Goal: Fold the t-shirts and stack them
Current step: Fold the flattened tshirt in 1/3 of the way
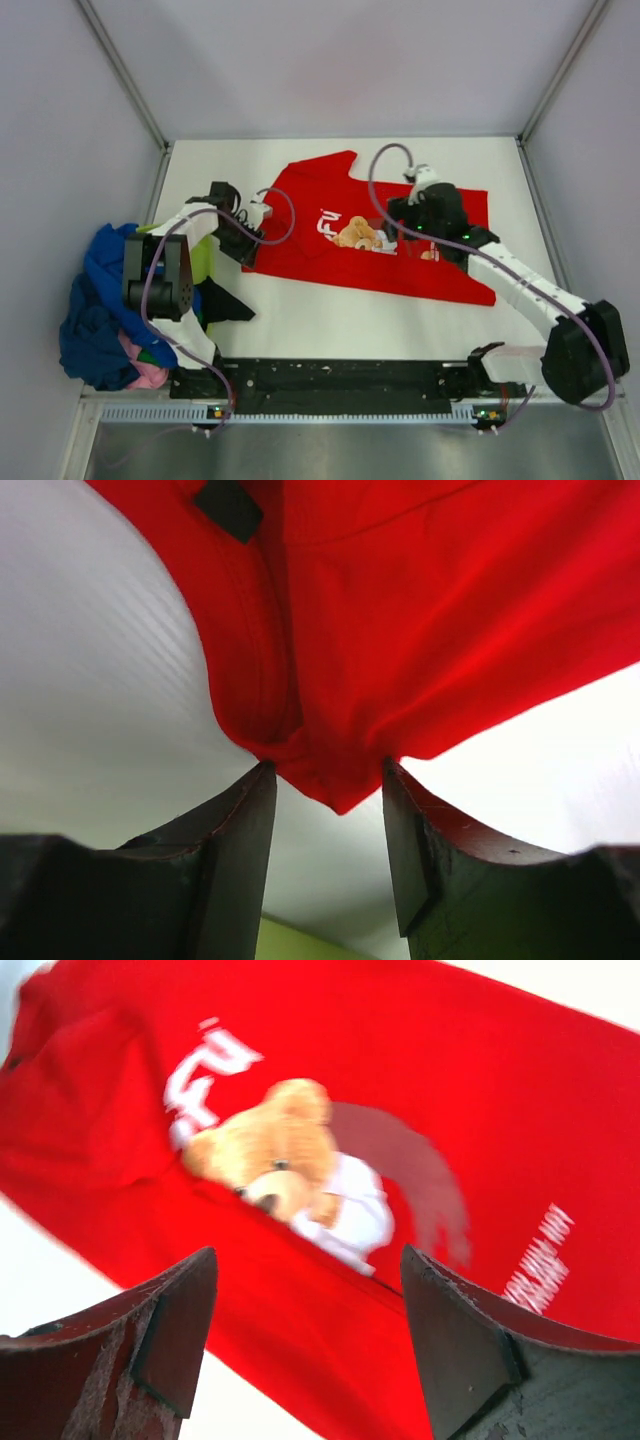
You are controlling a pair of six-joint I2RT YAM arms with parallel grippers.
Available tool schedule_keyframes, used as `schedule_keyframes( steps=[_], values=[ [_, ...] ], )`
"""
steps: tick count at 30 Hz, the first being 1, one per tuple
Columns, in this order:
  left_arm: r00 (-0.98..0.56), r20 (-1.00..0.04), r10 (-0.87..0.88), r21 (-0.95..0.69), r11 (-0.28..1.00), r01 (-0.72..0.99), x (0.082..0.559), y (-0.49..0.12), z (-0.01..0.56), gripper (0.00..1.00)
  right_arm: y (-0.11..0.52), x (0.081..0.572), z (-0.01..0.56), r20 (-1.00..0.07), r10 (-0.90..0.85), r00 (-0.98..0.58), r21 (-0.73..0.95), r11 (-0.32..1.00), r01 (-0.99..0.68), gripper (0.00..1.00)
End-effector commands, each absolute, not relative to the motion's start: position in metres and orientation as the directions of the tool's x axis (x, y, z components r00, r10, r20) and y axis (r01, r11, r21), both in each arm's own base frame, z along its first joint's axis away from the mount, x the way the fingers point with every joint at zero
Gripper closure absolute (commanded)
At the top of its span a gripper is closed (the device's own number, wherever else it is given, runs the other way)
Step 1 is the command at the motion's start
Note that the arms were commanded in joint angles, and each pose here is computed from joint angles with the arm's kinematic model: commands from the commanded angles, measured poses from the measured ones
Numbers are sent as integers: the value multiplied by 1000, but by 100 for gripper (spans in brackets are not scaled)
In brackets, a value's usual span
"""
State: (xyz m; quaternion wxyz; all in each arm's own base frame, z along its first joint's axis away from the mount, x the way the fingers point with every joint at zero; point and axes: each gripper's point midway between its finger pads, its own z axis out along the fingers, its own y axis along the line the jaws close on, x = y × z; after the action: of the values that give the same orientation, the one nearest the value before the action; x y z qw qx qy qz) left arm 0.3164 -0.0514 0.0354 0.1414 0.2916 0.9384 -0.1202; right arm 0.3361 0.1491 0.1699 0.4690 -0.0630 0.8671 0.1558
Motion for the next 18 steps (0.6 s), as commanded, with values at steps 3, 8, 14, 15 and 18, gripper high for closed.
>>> schedule_keyframes(
  steps=[3, 8, 14, 15, 18],
  values=[
    [-808, -326, 491, -185, 805, 564, 313, -55, 17, 65, 288, 325, 185, -912, -344, -222, -16, 572, -820, 27],
    [-810, -293, 509, -244, 779, 578, 288, -59, 13, 100, 362, 310, 162, -920, -389, -40, -94, 319, -943, 29],
    [-796, -296, 528, -291, 744, 601, 255, -64, 24, 100, 422, 290, 113, -840, -503, 204, -259, 40, -965, 36],
    [-795, -297, 528, -298, 740, 603, 252, -65, 26, 100, 428, 292, 106, -826, -523, 212, -270, 36, -962, 39],
    [-798, -299, 523, -312, 737, 600, 247, -67, 28, 100, 430, 301, 86, -782, -597, 181, -256, 41, -966, 52]
  ],
)
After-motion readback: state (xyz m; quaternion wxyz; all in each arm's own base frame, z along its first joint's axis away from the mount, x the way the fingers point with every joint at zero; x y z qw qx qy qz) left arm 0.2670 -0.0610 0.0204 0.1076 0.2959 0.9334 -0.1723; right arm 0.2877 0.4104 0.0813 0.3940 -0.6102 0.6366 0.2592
